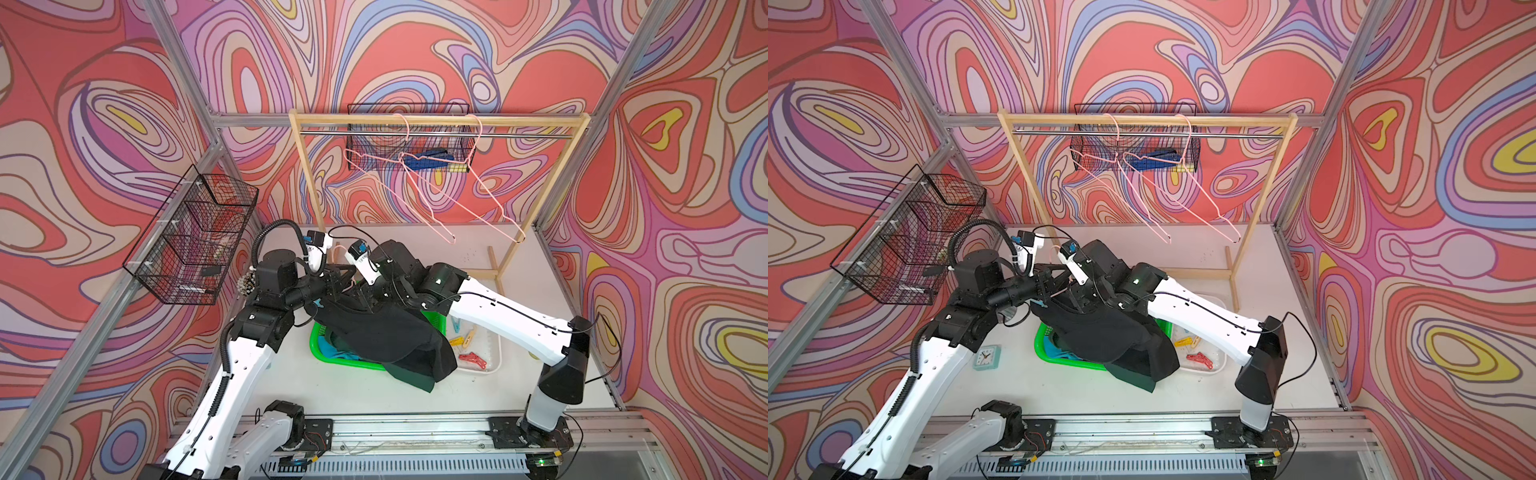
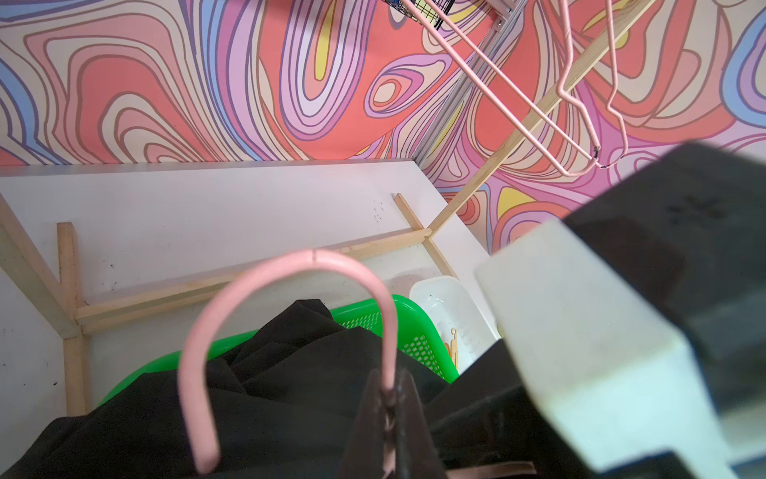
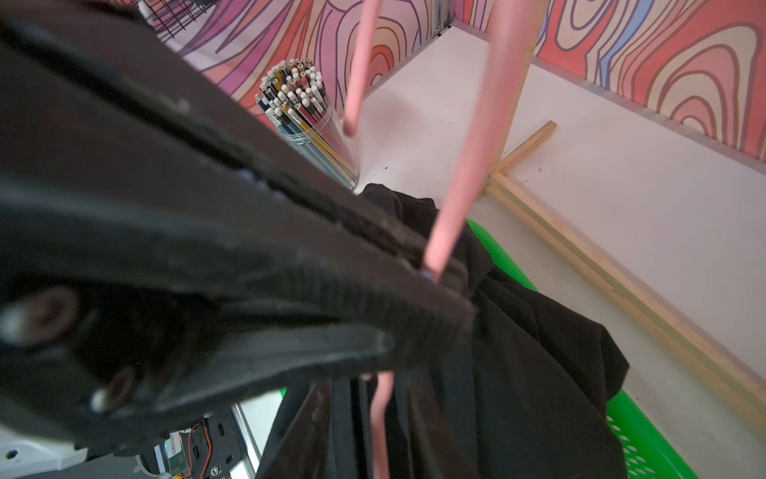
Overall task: Remove the clothespins securing t-shirts to the hanger
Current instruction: Adjust the hanger, then remove the clothespin from the hanger, then place the hanger in the basket.
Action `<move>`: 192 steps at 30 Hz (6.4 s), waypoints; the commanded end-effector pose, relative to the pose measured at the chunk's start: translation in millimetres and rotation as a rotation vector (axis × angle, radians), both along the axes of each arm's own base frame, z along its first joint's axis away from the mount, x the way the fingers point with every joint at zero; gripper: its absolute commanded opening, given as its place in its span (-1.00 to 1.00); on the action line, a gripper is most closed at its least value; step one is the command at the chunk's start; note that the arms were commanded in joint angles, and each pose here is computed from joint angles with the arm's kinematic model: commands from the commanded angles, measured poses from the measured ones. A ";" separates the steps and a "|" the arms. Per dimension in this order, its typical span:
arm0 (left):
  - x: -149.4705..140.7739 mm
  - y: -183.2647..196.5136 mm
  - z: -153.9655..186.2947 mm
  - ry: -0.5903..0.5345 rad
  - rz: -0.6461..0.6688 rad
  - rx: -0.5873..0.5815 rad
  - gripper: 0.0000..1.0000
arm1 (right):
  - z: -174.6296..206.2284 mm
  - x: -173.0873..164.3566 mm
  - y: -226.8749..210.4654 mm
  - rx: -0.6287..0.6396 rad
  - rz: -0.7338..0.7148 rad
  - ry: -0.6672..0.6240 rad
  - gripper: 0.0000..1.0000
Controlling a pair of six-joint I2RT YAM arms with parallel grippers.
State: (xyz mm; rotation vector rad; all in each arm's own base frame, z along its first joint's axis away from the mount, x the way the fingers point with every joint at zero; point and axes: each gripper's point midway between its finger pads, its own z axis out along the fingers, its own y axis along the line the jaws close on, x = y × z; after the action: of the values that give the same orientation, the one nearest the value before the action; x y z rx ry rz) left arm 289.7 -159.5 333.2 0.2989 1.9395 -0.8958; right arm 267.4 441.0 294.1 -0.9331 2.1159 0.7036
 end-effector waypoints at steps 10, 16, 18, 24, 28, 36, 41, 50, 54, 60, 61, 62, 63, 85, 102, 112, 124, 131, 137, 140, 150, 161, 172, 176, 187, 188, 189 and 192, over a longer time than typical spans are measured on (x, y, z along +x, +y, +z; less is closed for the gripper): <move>-2.9 -2.6 8.6 -0.037 -0.016 -0.021 -1.00 | 9.2 7.4 9.7 0.059 -0.002 -0.058 -1.00; 1.6 2.3 4.9 -0.026 0.022 -0.007 -0.11 | 8.5 3.4 0.3 0.076 -0.011 -0.069 -1.00; 3.2 2.9 3.6 -0.018 0.029 -0.002 0.16 | 9.5 0.6 -3.1 0.086 -0.010 -0.076 -1.00; 3.0 8.7 6.1 -0.001 0.062 0.024 0.73 | 20.9 -4.8 -14.9 0.128 -0.001 -0.131 -1.00; -8.7 15.3 13.1 0.004 0.098 -0.003 0.99 | 24.8 -12.5 -22.7 0.171 0.021 -0.173 -1.00; -32.9 35.3 4.1 0.077 0.198 0.004 1.00 | 36.3 -19.7 -40.5 0.229 0.022 -0.271 -1.00; -40.5 48.8 -3.7 0.148 0.284 -0.003 1.00 | 36.1 -25.9 -46.6 0.251 0.037 -0.295 -1.00; -47.5 74.5 -28.9 0.399 0.479 0.022 1.00 | 30.4 -31.7 -54.3 0.245 0.056 -0.329 -1.00; -51.0 76.1 -39.0 0.503 0.514 0.021 0.99 | 27.4 -32.2 -54.4 0.248 0.061 -0.338 -1.00; -55.2 92.6 -63.3 0.693 0.685 0.021 1.00 | 29.0 -35.2 -52.3 0.257 0.085 -0.363 -1.00; -55.4 97.8 -66.0 0.704 0.731 0.010 0.99 | 29.3 -39.4 -51.1 0.255 0.106 -0.360 -1.00; -54.8 99.7 -66.9 0.705 0.756 -0.014 1.00 | 30.9 -41.9 -51.6 0.256 0.113 -0.364 -1.00; -53.1 100.3 -66.0 0.700 0.774 -0.044 1.00 | 31.7 -43.9 -52.3 0.257 0.116 -0.370 -1.00; -32.8 76.1 -65.4 0.803 0.807 -0.477 0.76 | 33.3 -77.9 -55.6 0.202 0.136 -0.476 -1.00; -38.3 76.0 -69.5 0.852 0.792 -0.419 0.24 | 27.5 -86.3 -61.2 0.183 0.136 -0.513 -1.00; -39.9 71.8 -80.9 0.874 0.762 -0.421 0.15 | 21.9 -89.9 -59.8 0.178 0.155 -0.511 -1.00; -38.9 66.5 -82.3 0.874 0.729 -0.439 0.03 | 17.8 -92.5 -55.7 0.173 0.159 -0.510 -1.00; -39.1 64.8 -85.9 0.883 0.719 -0.431 -0.14 | 15.3 -92.5 -55.7 0.157 0.153 -0.508 -1.00; -40.2 66.5 -84.6 0.869 0.722 -0.431 -0.37 | 14.2 -91.4 -55.7 0.143 0.147 -0.512 -1.00; -41.5 66.5 -85.3 0.872 0.722 -0.426 -0.56 | 11.7 -91.0 -54.4 0.135 0.149 -0.509 -1.00; -42.2 68.0 -86.2 0.848 0.713 -0.401 -0.69 | -8.7 -75.9 -57.0 0.073 0.080 -0.534 -1.00; -43.9 71.8 -78.7 0.783 0.693 -0.360 -0.69 | -41.5 -54.2 -35.5 -0.055 0.054 -0.425 -1.00; -49.5 89.6 -55.5 0.644 0.710 -0.237 -0.68 | -57.9 -5.4 -50.6 0.148 -0.034 -0.063 -1.00; -49.9 93.5 -54.3 0.616 0.713 -0.201 -0.68 | -69.7 7.3 -57.3 0.118 -0.093 -0.008 -1.00; -40.9 74.4 -58.1 0.647 0.617 -0.233 -0.67 | -63.5 6.8 -71.5 0.102 -0.187 0.074 -0.52; -40.8 73.9 -59.1 0.647 0.613 -0.230 -0.67 | -58.7 5.5 -74.2 0.116 -0.191 0.072 -0.42; -41.0 73.8 -60.1 0.648 0.612 -0.230 -0.67 | -54.4 3.2 -76.0 0.125 -0.191 0.069 -0.38; -41.2 73.4 -62.1 0.644 0.609 -0.232 -0.67 | -43.3 -0.1 -83.7 0.142 -0.203 0.057 -0.26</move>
State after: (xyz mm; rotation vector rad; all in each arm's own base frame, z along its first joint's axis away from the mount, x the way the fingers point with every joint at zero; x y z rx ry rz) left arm 247.4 -84.4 270.8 -0.8000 2.2733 -0.8245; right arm 271.0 369.6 232.7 -0.6650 2.1625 0.7610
